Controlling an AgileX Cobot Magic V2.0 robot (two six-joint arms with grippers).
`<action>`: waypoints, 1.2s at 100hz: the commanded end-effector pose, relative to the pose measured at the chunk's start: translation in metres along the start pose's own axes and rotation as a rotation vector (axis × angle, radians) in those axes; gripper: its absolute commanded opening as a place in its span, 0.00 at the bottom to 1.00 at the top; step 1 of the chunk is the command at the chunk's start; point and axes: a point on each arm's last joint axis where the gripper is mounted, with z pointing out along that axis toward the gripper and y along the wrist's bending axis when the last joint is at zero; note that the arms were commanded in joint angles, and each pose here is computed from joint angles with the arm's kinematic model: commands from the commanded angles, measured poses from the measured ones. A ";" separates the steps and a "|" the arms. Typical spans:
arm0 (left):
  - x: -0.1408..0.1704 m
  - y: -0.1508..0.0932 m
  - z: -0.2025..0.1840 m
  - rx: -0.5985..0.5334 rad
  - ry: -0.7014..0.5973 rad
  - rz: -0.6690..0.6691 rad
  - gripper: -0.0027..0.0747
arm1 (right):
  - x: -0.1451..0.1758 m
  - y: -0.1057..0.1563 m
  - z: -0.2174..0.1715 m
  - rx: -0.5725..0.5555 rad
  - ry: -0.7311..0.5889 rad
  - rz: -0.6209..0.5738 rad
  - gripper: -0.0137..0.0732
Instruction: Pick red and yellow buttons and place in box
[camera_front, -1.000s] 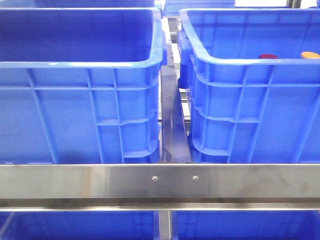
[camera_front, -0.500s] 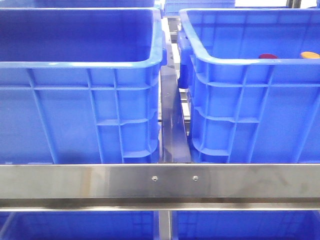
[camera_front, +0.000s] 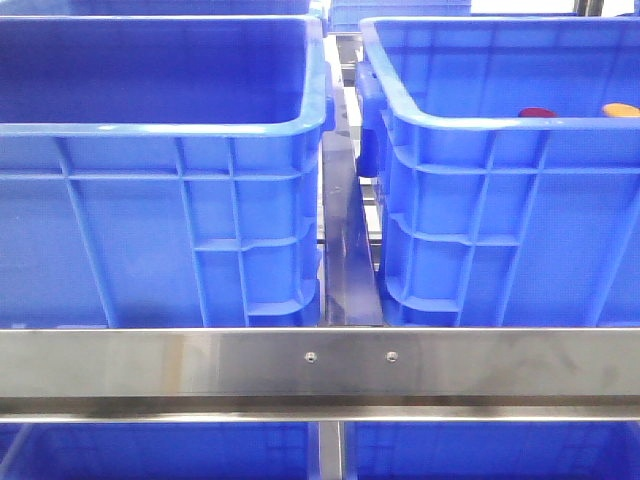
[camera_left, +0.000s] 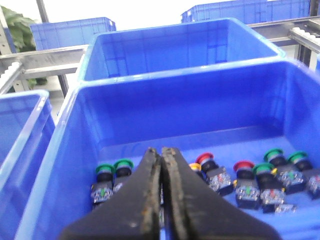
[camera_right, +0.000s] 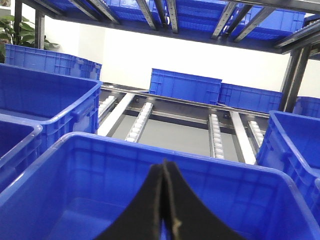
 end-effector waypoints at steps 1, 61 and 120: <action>0.002 0.000 -0.007 -0.010 -0.138 0.003 0.01 | -0.012 0.000 0.000 -0.011 -0.060 0.078 0.08; 0.103 -0.007 -0.031 -0.016 -0.226 0.014 0.01 | -0.012 0.000 0.000 -0.011 -0.060 0.078 0.08; 0.107 -0.004 -0.030 -0.069 -0.226 0.015 0.01 | -0.012 0.000 0.000 -0.011 -0.060 0.078 0.08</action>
